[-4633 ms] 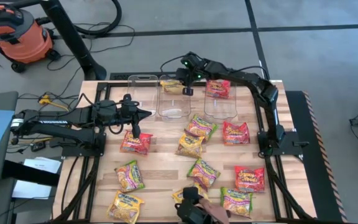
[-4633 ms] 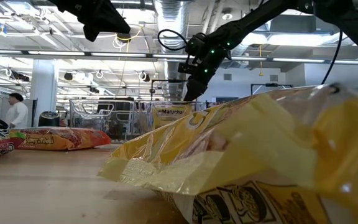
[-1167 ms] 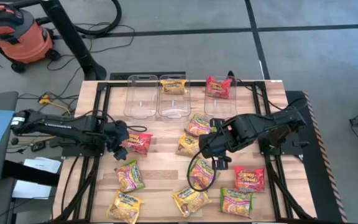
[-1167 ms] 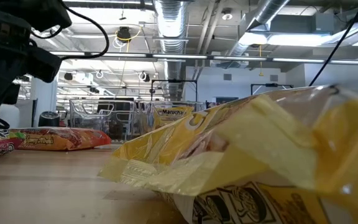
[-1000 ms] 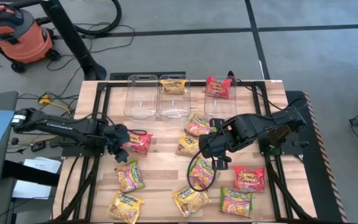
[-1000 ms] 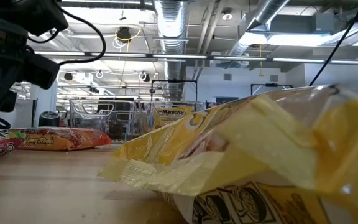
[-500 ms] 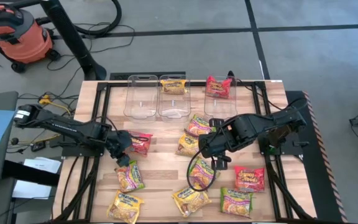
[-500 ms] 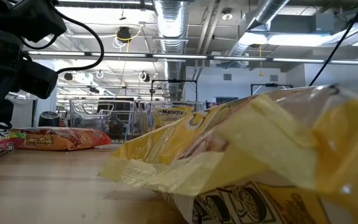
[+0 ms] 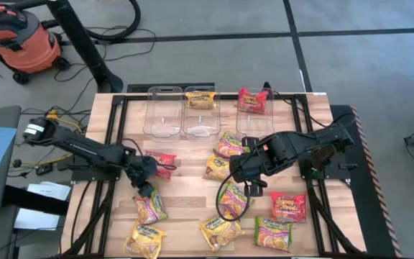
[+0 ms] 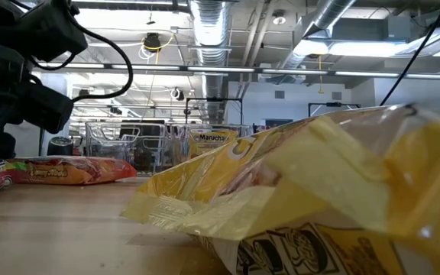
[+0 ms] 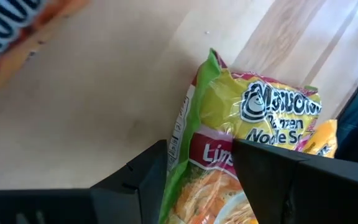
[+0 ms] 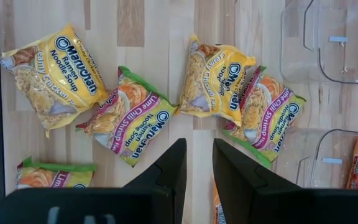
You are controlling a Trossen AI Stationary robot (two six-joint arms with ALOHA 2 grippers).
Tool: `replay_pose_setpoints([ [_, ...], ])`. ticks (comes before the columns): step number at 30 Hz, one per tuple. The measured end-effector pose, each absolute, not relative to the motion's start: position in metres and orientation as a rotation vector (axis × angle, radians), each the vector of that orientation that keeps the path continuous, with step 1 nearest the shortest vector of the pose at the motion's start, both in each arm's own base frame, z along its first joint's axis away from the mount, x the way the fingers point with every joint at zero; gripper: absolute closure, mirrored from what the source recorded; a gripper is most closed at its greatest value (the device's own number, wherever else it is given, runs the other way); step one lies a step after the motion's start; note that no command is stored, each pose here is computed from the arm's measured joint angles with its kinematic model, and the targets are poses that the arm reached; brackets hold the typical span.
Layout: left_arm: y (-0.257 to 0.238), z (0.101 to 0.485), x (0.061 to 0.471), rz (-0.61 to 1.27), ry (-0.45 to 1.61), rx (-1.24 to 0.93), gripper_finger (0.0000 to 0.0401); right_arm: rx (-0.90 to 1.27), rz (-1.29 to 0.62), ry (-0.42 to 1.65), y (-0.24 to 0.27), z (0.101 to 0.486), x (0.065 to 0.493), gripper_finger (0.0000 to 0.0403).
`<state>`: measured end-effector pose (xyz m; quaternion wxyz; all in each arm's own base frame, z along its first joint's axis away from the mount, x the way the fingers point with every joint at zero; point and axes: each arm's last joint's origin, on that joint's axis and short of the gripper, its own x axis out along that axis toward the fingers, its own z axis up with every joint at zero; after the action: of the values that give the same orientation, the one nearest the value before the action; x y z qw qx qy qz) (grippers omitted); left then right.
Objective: Sort Maruchan noodles
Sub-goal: Put the green noodle pack into the left transparent bin
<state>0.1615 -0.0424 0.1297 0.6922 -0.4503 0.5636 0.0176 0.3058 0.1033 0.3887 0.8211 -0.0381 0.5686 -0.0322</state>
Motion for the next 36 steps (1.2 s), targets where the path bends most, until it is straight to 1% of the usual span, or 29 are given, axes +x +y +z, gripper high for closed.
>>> replay_pose_setpoints([
  [4,-0.045,0.128,0.166,0.052,1.249,-1.043,0.0236,-0.082,-0.071,1.210,0.103,0.389,0.306,0.0300],
  [7,-0.047,0.126,0.167,0.059,1.250,-1.049,0.0252,-0.077,-0.078,1.209,0.102,0.389,0.306,0.0300],
  [14,-0.048,0.126,0.169,0.081,1.214,-1.029,0.0337,-0.065,-0.098,1.207,0.095,0.389,0.309,0.0300],
  [17,-0.048,0.127,0.172,0.061,1.179,-1.011,0.0373,-0.057,-0.110,1.207,0.091,0.389,0.310,0.0300],
  [20,-0.048,0.129,0.174,0.041,1.154,-1.005,0.0396,-0.048,-0.123,1.206,0.087,0.389,0.311,0.0300],
  [28,-0.049,0.133,0.181,0.013,1.065,-1.003,0.0401,0.019,-0.154,1.185,0.067,0.390,0.319,0.0300],
  [32,-0.048,0.136,0.184,0.017,1.001,-0.999,0.0401,0.091,-0.065,1.200,0.050,0.390,0.324,0.0300],
  [36,-0.048,0.136,0.186,0.034,0.972,-0.991,0.0401,0.163,0.079,1.184,0.032,0.387,0.335,0.0300],
])
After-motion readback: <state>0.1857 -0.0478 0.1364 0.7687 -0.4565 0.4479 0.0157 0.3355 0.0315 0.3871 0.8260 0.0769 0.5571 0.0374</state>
